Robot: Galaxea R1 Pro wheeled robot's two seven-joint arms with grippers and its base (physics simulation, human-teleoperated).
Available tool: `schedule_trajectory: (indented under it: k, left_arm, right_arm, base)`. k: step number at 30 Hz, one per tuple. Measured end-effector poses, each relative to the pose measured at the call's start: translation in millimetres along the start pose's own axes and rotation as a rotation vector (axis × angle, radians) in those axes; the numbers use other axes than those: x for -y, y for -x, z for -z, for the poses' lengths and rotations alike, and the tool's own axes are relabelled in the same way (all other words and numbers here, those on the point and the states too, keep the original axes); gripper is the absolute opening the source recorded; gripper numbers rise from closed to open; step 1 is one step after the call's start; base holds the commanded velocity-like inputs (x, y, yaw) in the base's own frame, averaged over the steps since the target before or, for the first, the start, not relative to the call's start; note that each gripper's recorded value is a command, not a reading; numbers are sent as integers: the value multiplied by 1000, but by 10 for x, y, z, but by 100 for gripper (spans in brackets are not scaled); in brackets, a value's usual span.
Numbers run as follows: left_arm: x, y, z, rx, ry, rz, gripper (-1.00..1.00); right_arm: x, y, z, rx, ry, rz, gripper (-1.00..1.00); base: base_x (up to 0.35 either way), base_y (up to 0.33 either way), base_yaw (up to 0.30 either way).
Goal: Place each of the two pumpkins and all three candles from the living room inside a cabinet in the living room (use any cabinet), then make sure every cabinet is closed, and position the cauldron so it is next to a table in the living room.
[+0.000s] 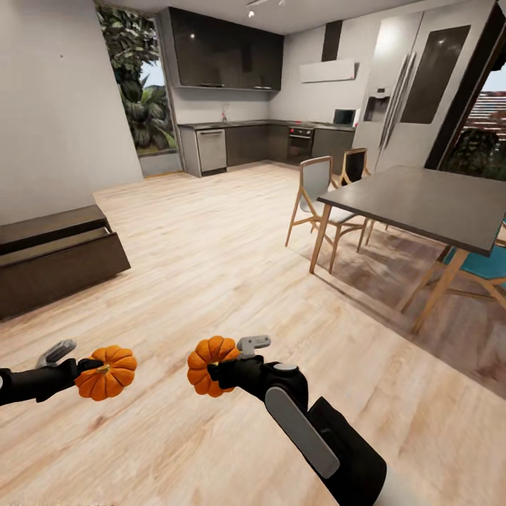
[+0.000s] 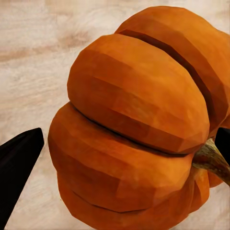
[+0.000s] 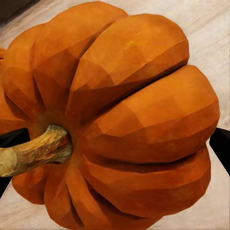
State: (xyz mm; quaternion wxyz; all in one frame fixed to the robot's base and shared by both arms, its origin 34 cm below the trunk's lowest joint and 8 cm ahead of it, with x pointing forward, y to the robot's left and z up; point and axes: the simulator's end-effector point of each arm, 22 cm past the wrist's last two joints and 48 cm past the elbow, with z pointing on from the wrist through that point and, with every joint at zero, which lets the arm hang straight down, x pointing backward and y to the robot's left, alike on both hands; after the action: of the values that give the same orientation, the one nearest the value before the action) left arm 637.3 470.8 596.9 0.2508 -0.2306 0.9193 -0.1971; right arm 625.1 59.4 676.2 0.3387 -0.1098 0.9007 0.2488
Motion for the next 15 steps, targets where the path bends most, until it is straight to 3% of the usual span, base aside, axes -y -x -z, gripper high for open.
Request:
schedule_trajectory:
  k: [7,15]
  left_arm:
    - [-20,-19,-28,-6,4,2,-100]
    - [-54,-51,-70,-16,10,5,-100]
  right_arm:
    - [-9,-28,-27,-9,2,-1,-100]
    - [-25,-89,-72,-28,14,-7,-100]
  base:
    - [172,270,231]
    - [168,284,156]
